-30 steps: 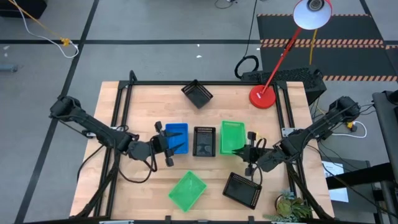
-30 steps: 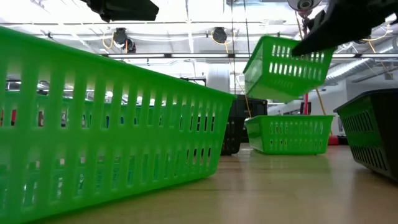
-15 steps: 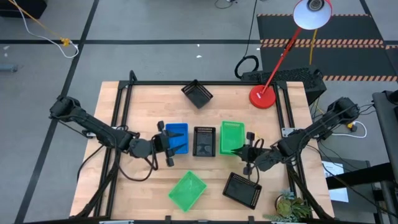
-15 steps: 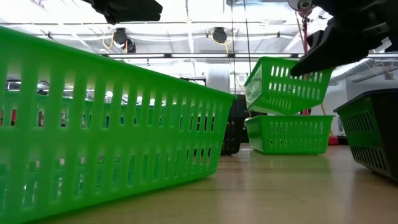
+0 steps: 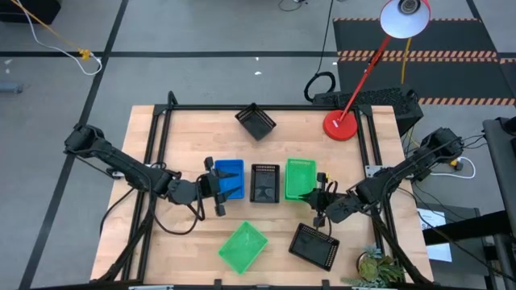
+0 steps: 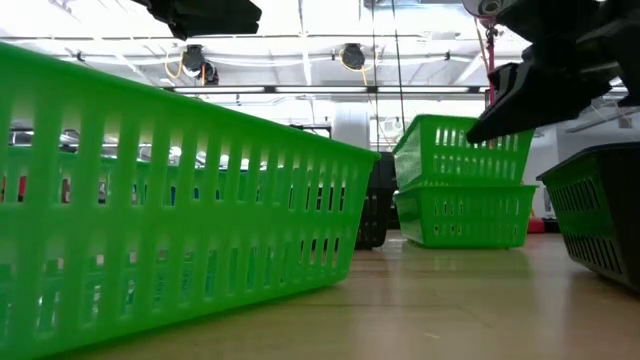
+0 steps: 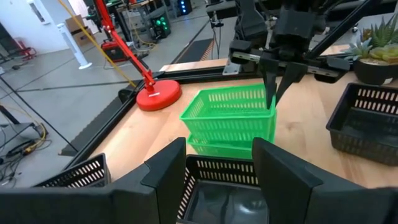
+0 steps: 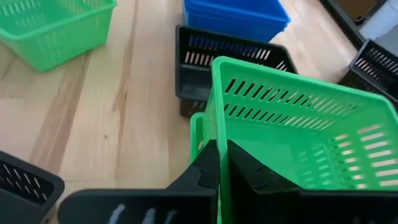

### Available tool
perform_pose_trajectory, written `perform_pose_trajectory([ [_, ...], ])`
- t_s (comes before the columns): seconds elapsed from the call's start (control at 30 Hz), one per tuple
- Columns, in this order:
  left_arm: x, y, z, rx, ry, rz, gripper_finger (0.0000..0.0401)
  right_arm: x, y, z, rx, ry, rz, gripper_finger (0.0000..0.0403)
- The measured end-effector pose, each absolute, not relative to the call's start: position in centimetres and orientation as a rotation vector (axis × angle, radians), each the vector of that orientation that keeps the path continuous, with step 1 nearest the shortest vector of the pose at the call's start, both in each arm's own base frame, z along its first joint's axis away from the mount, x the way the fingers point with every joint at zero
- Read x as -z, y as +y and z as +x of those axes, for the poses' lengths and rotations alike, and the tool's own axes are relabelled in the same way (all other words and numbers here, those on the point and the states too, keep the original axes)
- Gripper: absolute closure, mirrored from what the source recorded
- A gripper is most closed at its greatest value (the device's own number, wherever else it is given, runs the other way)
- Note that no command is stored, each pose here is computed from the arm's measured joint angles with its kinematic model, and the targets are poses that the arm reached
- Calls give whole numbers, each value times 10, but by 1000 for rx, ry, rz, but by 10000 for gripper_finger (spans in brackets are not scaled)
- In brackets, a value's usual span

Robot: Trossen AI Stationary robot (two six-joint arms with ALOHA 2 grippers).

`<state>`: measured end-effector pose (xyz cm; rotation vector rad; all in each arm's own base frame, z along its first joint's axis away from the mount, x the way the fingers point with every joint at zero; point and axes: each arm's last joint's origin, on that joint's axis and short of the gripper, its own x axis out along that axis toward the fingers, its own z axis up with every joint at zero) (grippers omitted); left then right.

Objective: Stack baskets by color
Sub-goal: Stack the bottom green bin on top of stacked green bins

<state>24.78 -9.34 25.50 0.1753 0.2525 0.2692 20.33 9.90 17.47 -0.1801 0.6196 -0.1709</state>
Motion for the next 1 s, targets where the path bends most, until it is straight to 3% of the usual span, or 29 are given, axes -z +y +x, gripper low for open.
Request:
perform_pose_trajectory([
  [1.0, -255, -93, 248, -269, 254, 178, 215, -158, 96, 204, 185, 655, -196, 376],
])
